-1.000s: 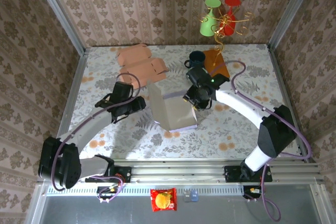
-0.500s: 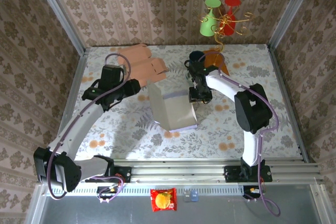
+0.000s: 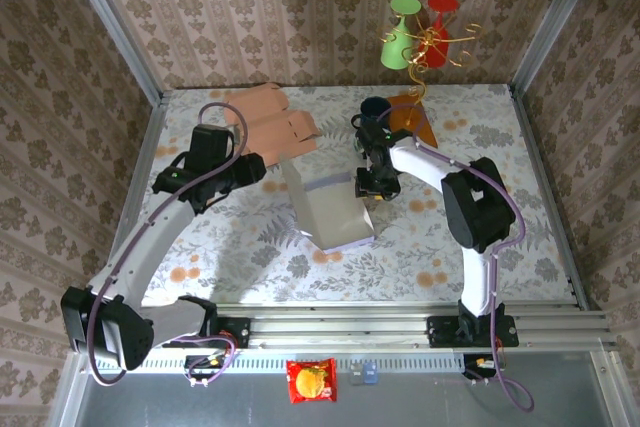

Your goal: Fold the paper box

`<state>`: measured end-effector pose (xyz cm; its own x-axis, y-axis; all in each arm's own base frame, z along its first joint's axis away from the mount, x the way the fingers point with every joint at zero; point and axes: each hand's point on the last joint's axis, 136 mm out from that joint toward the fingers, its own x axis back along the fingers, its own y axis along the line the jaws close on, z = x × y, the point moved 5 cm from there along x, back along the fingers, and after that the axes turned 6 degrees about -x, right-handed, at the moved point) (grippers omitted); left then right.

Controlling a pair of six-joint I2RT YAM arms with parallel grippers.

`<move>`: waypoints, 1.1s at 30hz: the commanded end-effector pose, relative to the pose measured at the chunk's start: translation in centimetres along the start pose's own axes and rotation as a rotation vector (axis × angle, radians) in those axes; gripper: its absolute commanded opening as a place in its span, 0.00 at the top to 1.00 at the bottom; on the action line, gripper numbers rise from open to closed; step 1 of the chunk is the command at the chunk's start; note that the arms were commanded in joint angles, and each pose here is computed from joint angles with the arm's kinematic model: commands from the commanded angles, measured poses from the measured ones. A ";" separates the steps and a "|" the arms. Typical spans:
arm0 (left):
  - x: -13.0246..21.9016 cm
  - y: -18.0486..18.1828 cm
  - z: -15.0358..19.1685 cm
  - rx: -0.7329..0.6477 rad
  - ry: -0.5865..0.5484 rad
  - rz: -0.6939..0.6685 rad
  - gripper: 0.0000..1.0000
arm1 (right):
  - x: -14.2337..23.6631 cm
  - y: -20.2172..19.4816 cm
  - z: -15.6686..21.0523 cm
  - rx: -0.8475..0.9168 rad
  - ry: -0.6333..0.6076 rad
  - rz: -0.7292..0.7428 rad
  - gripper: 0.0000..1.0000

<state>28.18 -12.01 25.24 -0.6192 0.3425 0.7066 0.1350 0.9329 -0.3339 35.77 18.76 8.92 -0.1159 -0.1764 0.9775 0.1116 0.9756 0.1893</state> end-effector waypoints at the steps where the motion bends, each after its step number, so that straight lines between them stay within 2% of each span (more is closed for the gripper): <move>1: 0.3 0.5 0.6 -0.019 0.007 -0.016 0.50 | 1.7 0.5 0.4 -0.031 -0.047 -0.034 0.59; 4: 0.4 0.3 0.9 -0.019 0.012 0.003 0.51 | 2.4 0.5 0.6 -0.032 -0.080 -0.058 0.55; 7: 1.2 -0.8 1.4 -0.058 -0.008 0.090 0.52 | 2.0 0.7 0.9 -0.011 -0.069 -0.089 0.50; 12: 2.4 -3.1 2.6 -0.094 -0.003 0.257 0.51 | 0.8 1.2 0.8 0.020 -0.027 -0.096 0.49; 20: 3.1 -5.2 3.7 -0.098 0.074 0.365 0.49 | -1.3 1.4 0.4 0.029 0.026 -0.073 0.53; 24: 3.2 -5.2 3.5 -0.098 0.078 0.350 0.49 | -1.7 1.2 0.7 0.020 0.036 -0.067 0.59; 30: 3.1 -5.2 3.2 -0.110 0.071 0.338 0.49 | -2.0 1.0 1.3 -0.024 0.023 -0.047 0.79; 33: 3.1 -5.2 3.1 -0.121 0.065 0.335 0.49 | -1.8 0.8 1.7 -0.094 0.007 -0.049 0.85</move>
<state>23.10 -15.93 26.14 -0.4685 0.6253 0.6242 0.3895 0.7803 -0.4894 35.08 20.34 6.82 -0.1001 -0.2360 0.9666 0.1303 0.9600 0.2479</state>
